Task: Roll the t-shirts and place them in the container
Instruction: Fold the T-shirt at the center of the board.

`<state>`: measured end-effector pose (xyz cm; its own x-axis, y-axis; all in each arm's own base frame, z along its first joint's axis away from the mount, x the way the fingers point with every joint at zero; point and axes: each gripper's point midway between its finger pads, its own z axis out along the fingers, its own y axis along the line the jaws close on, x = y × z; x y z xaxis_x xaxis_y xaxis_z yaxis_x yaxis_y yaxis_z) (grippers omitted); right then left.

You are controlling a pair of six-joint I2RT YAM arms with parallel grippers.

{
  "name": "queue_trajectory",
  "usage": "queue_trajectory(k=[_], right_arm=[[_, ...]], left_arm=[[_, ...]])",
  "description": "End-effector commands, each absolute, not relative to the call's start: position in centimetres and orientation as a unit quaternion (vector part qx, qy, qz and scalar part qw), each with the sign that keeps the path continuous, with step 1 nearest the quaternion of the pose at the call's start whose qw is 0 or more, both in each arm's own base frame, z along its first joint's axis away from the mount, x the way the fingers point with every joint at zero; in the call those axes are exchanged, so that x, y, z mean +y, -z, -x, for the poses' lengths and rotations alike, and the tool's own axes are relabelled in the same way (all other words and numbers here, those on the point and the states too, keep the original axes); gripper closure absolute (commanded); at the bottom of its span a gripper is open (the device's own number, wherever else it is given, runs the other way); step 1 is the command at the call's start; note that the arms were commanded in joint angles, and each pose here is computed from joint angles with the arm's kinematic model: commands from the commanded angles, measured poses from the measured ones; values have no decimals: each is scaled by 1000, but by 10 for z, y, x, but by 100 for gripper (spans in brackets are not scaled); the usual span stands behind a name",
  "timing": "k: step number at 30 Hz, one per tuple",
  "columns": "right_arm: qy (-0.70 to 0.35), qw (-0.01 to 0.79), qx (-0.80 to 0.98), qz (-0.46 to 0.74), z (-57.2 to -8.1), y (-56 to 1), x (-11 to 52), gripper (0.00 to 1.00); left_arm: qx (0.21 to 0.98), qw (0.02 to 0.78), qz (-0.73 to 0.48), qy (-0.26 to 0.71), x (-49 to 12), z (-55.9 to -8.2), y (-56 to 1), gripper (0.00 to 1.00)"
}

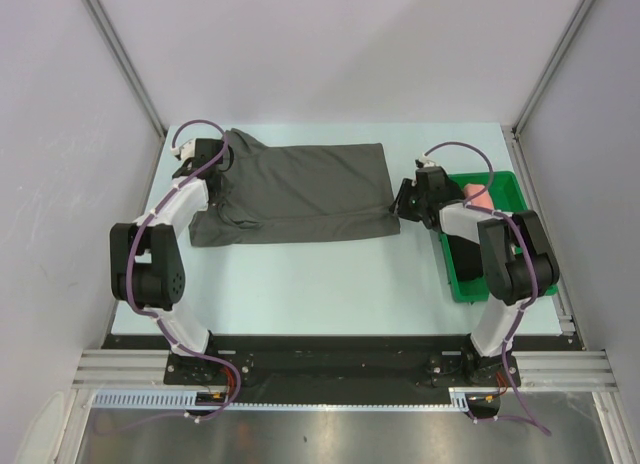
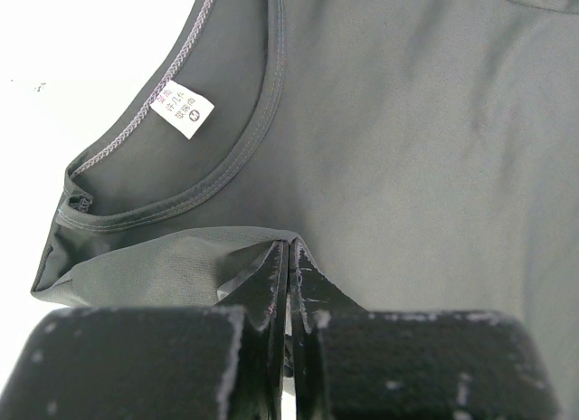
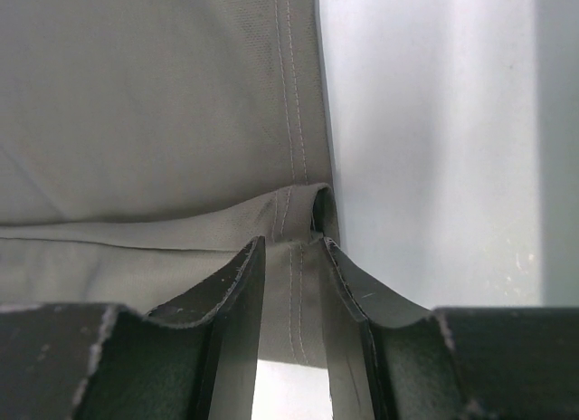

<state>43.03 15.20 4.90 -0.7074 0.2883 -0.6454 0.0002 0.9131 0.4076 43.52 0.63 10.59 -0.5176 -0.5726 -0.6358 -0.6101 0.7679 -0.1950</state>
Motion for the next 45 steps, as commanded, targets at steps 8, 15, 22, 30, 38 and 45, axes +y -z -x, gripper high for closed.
queue_trajectory(k=[8, 15, 22, 30, 38, 45], right_arm=[[-215, 387, 893, -85, -441, -47, 161, 67], [-220, 396, 887, -88, -443, -57, 162, 82], [-223, 405, 882, -94, -443, -73, 152, 87], [-222, 415, 876, -106, -446, -89, 134, 88], [-222, 408, 880, -101, -444, -84, 137, 75], [-216, 396, 889, -81, -437, -70, 159, 73]], left_arm=[[865, 372, 335, -17, 6, -447, -122, 98], [864, 375, 336, -15, 6, -447, -123, 99], [863, 381, 332, -21, 8, -447, -128, 99], [858, 393, 329, -36, 15, -447, -135, 100], [857, 398, 324, -33, 14, -449, -138, 100], [859, 395, 325, -28, 12, -450, -135, 100]])
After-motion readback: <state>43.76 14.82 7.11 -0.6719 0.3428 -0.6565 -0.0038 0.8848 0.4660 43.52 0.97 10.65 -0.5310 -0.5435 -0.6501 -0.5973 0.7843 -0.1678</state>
